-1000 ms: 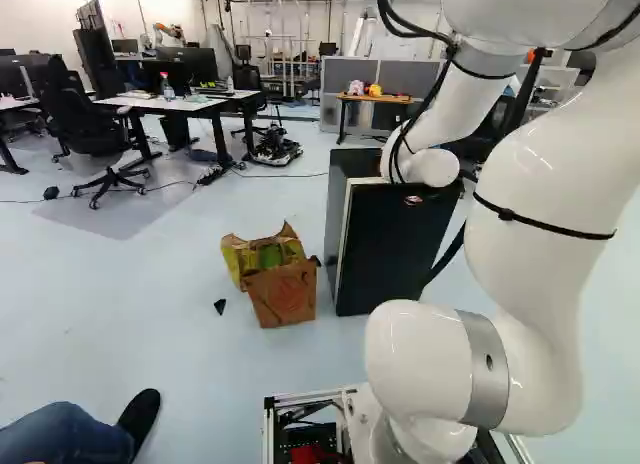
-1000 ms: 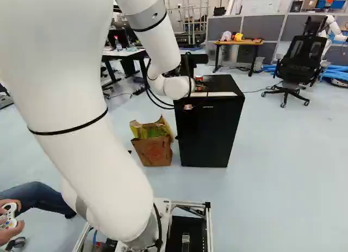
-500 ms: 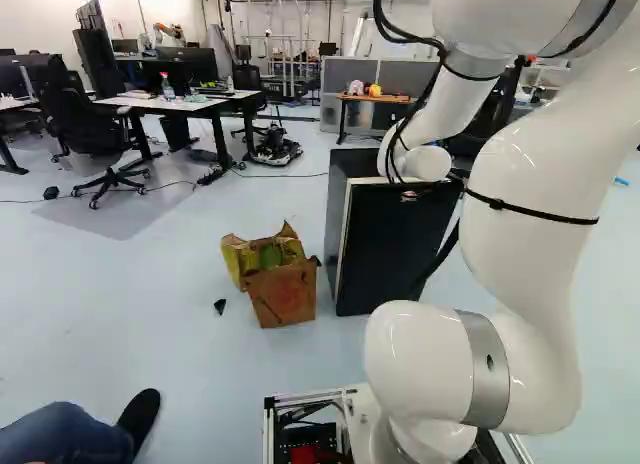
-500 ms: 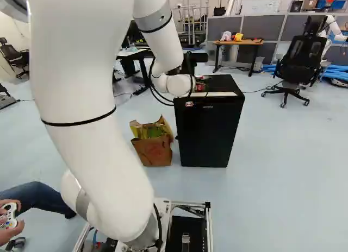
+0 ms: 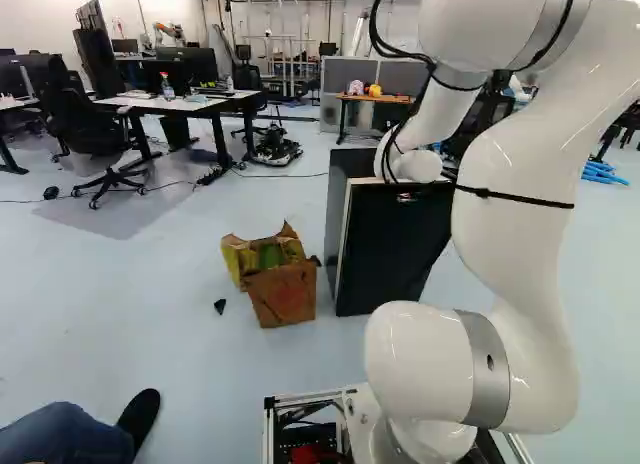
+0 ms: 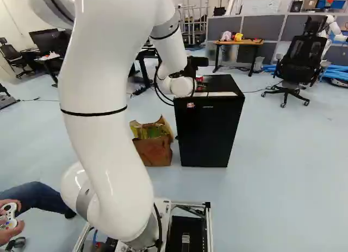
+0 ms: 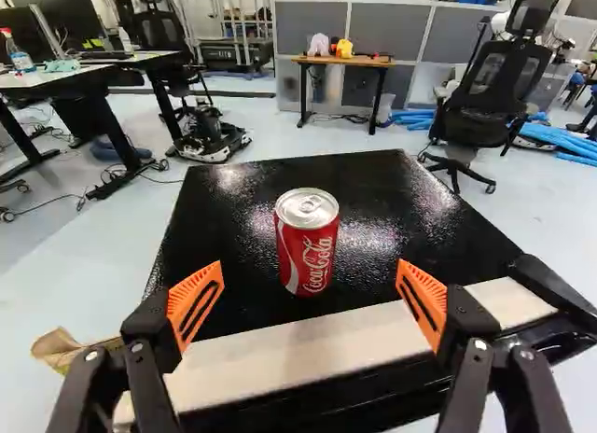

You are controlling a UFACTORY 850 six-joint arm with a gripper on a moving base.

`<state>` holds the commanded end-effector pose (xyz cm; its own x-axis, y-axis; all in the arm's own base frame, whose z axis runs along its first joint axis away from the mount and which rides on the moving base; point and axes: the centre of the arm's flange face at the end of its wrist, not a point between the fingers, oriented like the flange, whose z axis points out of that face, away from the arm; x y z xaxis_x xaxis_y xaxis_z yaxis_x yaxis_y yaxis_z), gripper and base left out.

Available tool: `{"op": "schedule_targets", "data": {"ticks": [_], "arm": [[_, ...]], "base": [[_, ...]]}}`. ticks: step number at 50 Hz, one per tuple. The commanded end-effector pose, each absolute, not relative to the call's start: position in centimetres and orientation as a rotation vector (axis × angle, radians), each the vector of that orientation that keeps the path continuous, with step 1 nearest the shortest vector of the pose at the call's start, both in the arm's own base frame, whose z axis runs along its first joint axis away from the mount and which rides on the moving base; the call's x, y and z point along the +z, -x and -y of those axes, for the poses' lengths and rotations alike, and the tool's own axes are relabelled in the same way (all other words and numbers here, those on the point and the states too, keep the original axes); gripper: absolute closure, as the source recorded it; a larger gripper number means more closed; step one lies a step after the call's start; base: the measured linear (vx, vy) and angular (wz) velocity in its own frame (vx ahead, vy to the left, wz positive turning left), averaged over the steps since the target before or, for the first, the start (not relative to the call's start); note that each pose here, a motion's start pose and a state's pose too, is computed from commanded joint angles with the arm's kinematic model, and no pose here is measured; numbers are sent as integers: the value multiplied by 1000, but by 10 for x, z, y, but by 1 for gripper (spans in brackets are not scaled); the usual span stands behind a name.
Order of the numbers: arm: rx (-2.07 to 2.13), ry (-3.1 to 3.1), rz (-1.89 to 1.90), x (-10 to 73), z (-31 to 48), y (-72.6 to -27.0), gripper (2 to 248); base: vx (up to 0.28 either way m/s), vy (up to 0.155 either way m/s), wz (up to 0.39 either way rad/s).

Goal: Grab a drink from the fridge

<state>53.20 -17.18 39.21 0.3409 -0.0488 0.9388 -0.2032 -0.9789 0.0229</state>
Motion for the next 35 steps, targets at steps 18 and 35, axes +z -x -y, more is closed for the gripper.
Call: {"op": "schedule_targets", "data": {"ticks": [18,35], "arm": [[1714,-2454,238,383,182,-553,3],[1740,-2432,235,381,189,-572,3]], "base": [[0,0,0],[0,0,0]]}}
